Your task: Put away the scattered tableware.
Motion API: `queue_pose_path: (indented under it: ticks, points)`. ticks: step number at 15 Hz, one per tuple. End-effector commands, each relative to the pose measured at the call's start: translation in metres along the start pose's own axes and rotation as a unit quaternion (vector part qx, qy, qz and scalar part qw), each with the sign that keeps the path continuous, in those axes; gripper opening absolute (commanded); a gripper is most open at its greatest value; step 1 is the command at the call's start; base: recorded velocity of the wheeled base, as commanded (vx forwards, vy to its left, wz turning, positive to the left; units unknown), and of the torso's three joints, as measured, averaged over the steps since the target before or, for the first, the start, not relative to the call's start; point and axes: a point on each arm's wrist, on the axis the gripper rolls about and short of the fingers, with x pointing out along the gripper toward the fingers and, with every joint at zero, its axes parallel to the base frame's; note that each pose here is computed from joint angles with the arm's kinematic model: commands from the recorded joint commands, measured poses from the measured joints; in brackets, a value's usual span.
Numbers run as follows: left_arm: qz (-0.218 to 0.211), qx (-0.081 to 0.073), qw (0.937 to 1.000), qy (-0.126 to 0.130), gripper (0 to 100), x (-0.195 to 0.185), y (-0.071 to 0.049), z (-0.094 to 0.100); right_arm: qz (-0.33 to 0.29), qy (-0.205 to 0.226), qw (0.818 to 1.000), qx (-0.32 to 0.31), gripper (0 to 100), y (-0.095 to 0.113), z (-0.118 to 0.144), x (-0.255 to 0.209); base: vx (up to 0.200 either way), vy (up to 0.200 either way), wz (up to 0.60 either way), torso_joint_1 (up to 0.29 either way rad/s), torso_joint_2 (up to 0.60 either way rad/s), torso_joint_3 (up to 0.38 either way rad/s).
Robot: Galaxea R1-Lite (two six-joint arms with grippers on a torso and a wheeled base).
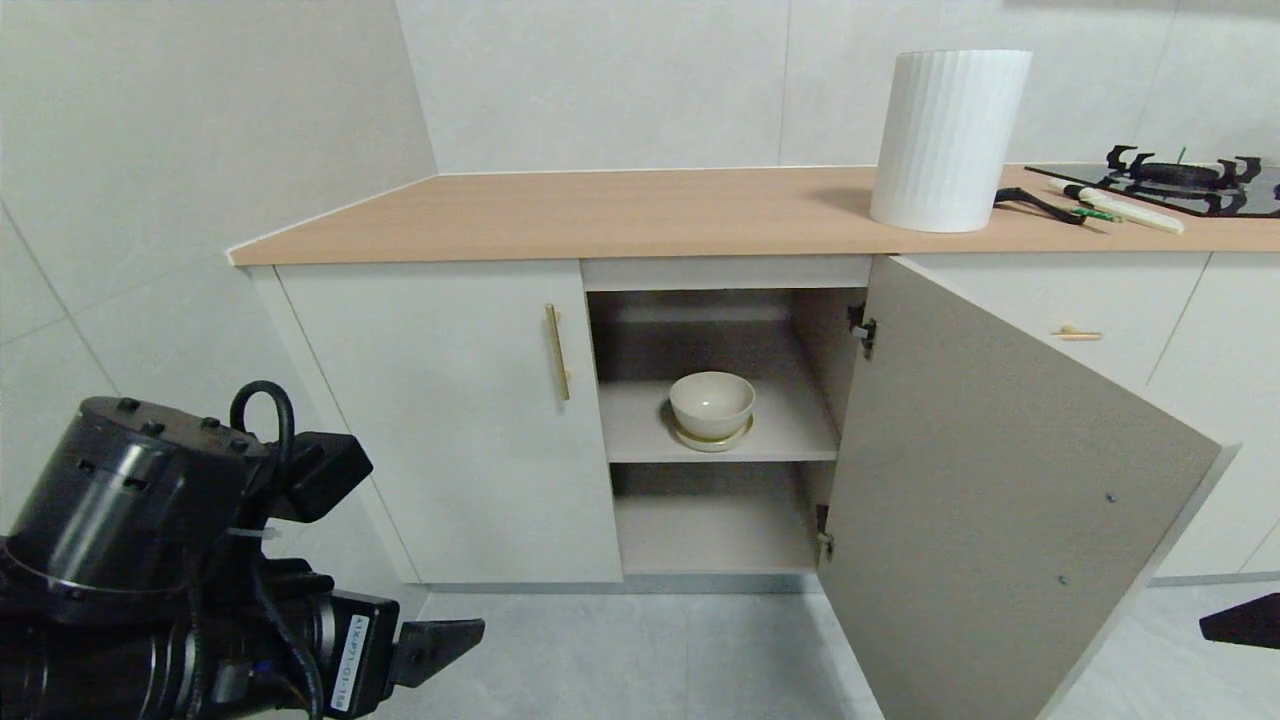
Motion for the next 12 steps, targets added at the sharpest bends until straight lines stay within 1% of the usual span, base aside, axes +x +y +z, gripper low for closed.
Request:
queue_pose_path:
  ticks: [1,4,5,7,9,12]
  points:
    - [0.0,0.0,1.0,0.001,100,0.001,0.0,0.0,-0.031,0.01,0.999,0.017,100,-0.015,0.008,0.008,0.0,0.0,0.0,0.0,0.0,0.0]
    - [0.0,0.0,1.0,0.001,100,0.001,0.0,0.0,-0.054,-0.005,0.998,0.041,100,-0.028,0.017,0.017,0.0,0.0,0.0,0.0,0.0,0.0]
    - [0.0,0.0,1.0,0.001,100,0.001,0.0,0.0,-0.058,-0.003,0.997,0.05,100,-0.031,0.023,0.024,0.0,0.0,0.0,0.0,0.0,0.0]
    - [0.0,0.0,1.0,0.001,100,0.001,0.0,0.0,-0.064,-0.008,0.995,0.071,100,-0.034,0.036,0.041,0.0,0.0,0.0,0.0,0.0,0.0]
    - [0.0,-0.001,1.0,0.0,100,0.0,0.0,0.001,-0.065,-0.006,0.993,0.098,100,-0.035,0.043,0.054,0.0,0.0,0.0,0.0,0.0,0.0]
    - [0.0,-0.001,1.0,0.0,100,0.0,0.0,0.001,-0.055,-0.042,0.982,0.174,100,-0.033,0.064,0.083,0.0,0.0,0.0,0.0,0.0,0.0]
